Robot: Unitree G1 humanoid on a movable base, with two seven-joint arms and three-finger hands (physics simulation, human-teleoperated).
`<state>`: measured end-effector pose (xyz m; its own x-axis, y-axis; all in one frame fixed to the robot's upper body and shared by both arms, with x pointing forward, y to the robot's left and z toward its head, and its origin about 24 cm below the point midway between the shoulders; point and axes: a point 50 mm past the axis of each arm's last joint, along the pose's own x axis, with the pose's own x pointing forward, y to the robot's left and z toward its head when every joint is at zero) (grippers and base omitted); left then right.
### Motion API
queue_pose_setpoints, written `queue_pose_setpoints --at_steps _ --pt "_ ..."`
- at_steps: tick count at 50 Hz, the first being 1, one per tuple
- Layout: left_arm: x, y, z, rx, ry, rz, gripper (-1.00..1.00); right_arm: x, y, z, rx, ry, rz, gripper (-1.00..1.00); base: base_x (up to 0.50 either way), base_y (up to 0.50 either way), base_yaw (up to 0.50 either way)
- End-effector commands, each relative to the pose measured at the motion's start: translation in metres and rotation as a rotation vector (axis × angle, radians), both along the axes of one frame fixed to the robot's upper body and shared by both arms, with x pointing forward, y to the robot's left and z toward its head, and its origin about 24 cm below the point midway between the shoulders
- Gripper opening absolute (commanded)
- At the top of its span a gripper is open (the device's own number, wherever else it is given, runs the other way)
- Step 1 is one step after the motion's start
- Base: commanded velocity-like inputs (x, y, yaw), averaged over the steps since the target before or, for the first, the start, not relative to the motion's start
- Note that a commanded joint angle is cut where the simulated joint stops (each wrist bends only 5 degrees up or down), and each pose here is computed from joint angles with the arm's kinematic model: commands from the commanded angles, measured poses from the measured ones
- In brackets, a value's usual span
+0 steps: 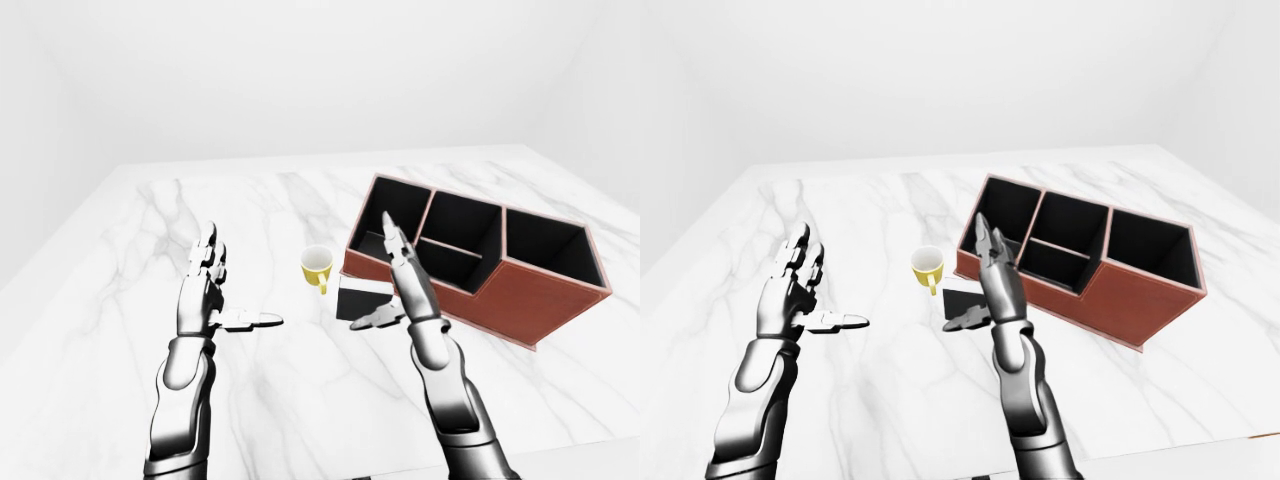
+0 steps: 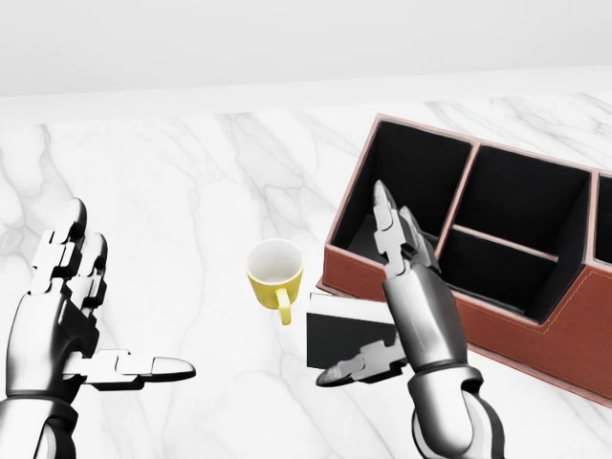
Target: Pick up the book and place it in the caddy.
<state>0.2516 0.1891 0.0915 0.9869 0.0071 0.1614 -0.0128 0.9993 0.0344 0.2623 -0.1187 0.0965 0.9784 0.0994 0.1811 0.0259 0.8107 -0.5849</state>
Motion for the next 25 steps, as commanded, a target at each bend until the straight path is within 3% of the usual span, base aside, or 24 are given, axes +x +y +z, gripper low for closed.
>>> queue_pose_setpoints --at_steps 1,13,25 --pt "0.000 0.002 -0.002 -0.004 0.003 0.002 1.00 0.008 0.014 -0.004 -0.186 -0.029 -0.029 1.00 0.00 0.00 0.00" --pt "0.001 0.004 -0.004 -0.012 0.007 0.006 1.00 0.009 0.032 -0.009 -0.398 -0.096 -0.058 1.00 0.00 0.00 0.00" --pt "0.002 0.004 -0.004 -0.019 0.012 0.006 1.00 0.017 0.039 -0.022 -0.491 -0.076 -0.061 1.00 0.00 0.00 0.00"
